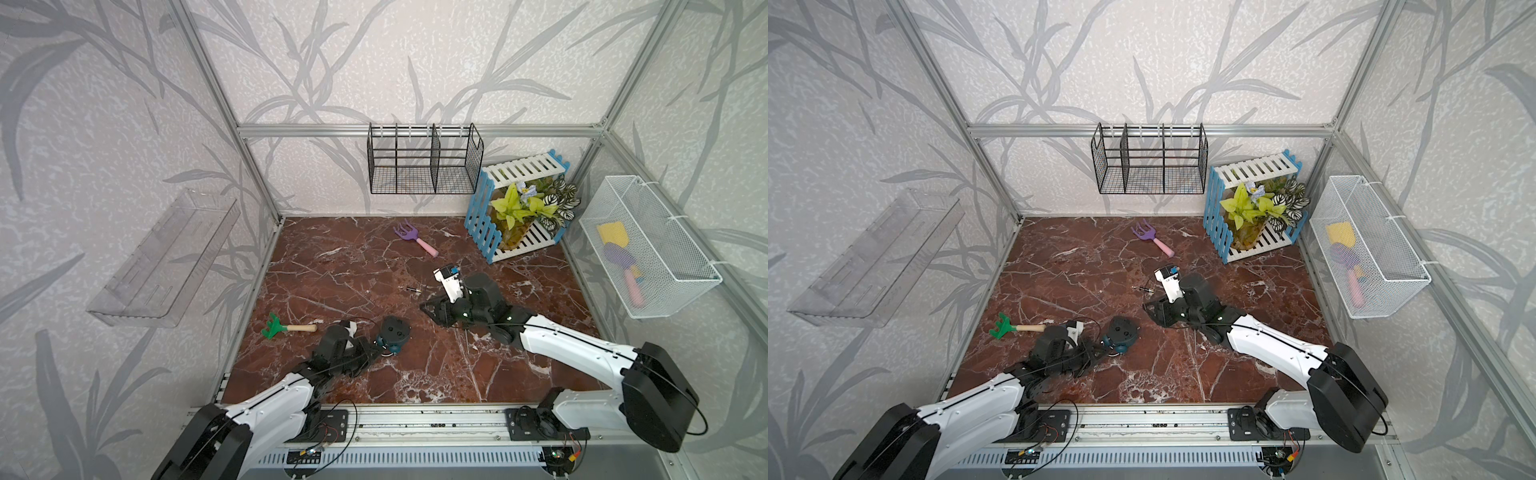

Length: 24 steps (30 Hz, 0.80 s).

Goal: Remove the battery from the alarm
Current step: Adjust the alarm at the center of the board.

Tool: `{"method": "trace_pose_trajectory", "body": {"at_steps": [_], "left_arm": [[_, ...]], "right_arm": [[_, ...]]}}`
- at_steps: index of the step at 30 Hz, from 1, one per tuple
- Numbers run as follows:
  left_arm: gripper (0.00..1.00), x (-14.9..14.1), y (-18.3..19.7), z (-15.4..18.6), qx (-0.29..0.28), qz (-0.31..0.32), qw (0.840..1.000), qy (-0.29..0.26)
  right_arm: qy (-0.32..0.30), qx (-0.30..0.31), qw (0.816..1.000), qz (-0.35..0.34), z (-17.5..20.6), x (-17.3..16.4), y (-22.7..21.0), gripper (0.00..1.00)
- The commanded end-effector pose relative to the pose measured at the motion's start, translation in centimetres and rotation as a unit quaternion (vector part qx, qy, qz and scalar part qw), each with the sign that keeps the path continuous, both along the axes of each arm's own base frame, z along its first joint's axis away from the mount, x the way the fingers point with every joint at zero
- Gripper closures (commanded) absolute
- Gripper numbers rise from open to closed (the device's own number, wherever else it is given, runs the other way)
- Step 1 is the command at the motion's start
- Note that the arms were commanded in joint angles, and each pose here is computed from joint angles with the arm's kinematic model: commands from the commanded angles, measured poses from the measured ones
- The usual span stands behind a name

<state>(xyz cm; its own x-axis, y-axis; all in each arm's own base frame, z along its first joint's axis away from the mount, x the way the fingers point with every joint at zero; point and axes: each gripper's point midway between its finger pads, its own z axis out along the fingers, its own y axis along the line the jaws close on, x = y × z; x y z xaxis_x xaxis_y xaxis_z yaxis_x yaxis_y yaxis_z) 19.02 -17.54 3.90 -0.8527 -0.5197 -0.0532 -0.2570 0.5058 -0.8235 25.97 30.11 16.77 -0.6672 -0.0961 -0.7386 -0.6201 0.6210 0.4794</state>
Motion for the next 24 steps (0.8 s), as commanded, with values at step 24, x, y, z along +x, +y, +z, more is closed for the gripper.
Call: {"method": "trace_pose_trajectory", "body": {"at_steps": [24], "left_arm": [[1.0,2.2,-1.2,12.4,-0.112,0.089,0.982,0.12]], "right_arm": [[0.252,-0.083,0.96,0.091,-10.7,-3.1,9.0,0.62]]}}
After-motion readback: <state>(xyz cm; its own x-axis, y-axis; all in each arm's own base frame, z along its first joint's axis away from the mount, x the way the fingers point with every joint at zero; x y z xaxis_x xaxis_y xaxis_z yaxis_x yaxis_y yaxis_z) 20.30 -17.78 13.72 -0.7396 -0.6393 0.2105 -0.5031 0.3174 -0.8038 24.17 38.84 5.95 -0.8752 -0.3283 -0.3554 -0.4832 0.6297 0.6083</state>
